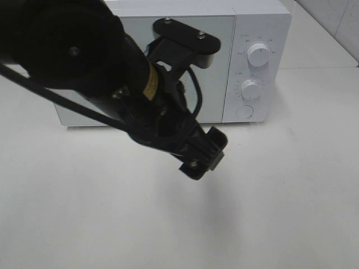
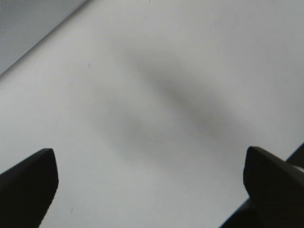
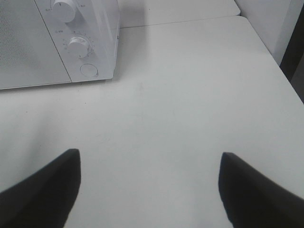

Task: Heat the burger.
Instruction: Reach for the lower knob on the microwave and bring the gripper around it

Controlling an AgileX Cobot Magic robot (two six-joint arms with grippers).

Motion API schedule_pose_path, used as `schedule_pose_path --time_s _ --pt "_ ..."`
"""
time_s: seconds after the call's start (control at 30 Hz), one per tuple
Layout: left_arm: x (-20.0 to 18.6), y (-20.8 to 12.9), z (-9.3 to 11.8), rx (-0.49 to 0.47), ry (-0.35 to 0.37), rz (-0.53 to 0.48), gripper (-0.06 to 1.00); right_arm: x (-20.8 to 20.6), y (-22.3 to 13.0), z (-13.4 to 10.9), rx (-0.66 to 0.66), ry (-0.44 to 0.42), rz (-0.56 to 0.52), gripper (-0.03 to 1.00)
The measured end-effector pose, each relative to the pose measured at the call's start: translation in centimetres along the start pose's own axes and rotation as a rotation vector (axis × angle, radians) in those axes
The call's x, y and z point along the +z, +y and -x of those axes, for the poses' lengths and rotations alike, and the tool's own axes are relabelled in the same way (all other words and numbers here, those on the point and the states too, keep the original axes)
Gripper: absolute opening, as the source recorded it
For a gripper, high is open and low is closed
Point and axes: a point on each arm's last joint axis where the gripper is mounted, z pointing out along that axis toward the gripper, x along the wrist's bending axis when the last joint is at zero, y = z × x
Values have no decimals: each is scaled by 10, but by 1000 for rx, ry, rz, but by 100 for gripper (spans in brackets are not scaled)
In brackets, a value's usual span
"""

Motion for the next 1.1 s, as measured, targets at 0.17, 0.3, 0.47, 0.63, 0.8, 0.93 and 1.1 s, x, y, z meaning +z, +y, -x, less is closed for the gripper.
schedule_pose_path --time_s 0.17,0.3,0.47,0.63,0.8,0.93,1.1 --pt "-21 -18 -12 -19 74 -186 99 0 0 0 0 0 0 76" --pt "-33 -21 -30 -71 95 -219 99 0 0 0 0 0 0 76" --pt "-65 -27 -91 -231 115 -216 99 0 0 0 0 0 0 76" --pt "-103 -47 -153 -414 134 -171 99 0 0 0 0 0 0 76" --pt "-134 -72 -189 -532 149 -154 99 0 0 0 0 0 0 76" --pt "-170 -101 -209 -682 203 -85 99 0 0 0 0 0 0 76" --pt "-188 -127 -190 -718 224 -36 99 0 0 0 0 0 0 76"
